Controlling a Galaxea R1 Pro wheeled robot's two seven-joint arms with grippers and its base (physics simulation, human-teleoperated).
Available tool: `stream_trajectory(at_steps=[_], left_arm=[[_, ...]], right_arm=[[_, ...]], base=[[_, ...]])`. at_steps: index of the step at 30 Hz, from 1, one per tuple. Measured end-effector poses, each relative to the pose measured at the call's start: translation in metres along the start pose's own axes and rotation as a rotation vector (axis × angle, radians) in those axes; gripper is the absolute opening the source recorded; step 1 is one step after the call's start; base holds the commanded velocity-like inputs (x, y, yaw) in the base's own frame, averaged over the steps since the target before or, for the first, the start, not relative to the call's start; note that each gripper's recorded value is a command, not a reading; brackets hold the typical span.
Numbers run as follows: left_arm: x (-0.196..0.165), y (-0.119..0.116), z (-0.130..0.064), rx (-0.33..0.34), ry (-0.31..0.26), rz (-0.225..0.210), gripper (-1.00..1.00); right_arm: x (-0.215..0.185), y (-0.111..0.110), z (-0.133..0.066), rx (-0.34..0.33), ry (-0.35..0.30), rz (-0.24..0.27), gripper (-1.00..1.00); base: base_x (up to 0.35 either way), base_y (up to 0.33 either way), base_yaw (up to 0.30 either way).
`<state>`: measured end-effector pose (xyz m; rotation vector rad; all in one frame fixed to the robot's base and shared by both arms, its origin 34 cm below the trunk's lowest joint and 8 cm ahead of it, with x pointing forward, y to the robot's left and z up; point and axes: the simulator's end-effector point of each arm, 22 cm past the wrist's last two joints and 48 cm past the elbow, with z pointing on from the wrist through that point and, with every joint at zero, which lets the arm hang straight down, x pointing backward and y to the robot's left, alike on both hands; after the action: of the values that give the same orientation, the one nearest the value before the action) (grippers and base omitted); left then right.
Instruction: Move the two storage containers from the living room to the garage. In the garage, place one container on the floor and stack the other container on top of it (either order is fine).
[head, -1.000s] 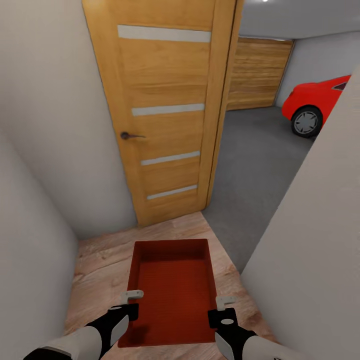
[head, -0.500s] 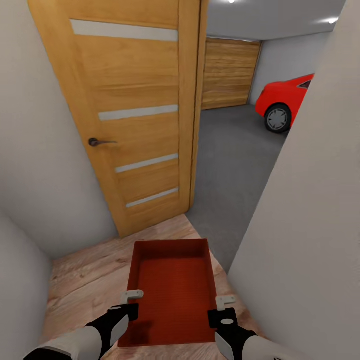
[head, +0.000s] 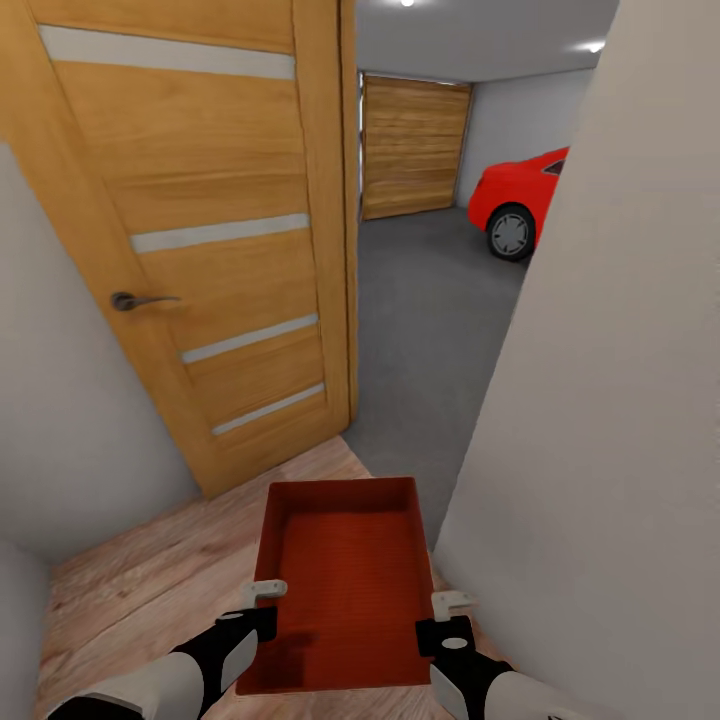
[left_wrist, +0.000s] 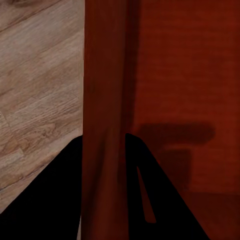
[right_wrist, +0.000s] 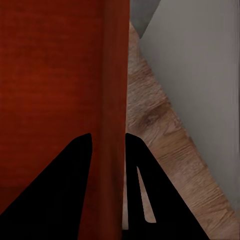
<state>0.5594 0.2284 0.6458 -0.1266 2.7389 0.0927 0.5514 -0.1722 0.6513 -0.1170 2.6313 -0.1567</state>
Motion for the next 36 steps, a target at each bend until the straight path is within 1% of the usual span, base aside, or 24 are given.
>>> stream_trajectory(at_steps=[20, 29, 36], left_arm=[[0.0, 0.0004, -0.0001, 0.0, 0.0, 0.0, -1.0], [0.0, 0.0004, 0.0, 0.0, 0.0, 0.0, -1.0], [0.0, 0.0001, 0.0002, 0.0, 0.0, 0.0, -1.0]], right_arm=[[0.0, 0.0003, -0.0002, -0.001, 0.0, 0.0, -1.0], [0.0002, 0.0001, -0.0001, 0.0, 0.0, 0.001, -1.0], [0.0001, 0.0, 0.0002, 0.0, 0.0, 0.0, -1.0]], base=[[0.24, 0.209, -0.009], [0.228, 0.203, -0.222], [0.029, 0.023, -0.241]])
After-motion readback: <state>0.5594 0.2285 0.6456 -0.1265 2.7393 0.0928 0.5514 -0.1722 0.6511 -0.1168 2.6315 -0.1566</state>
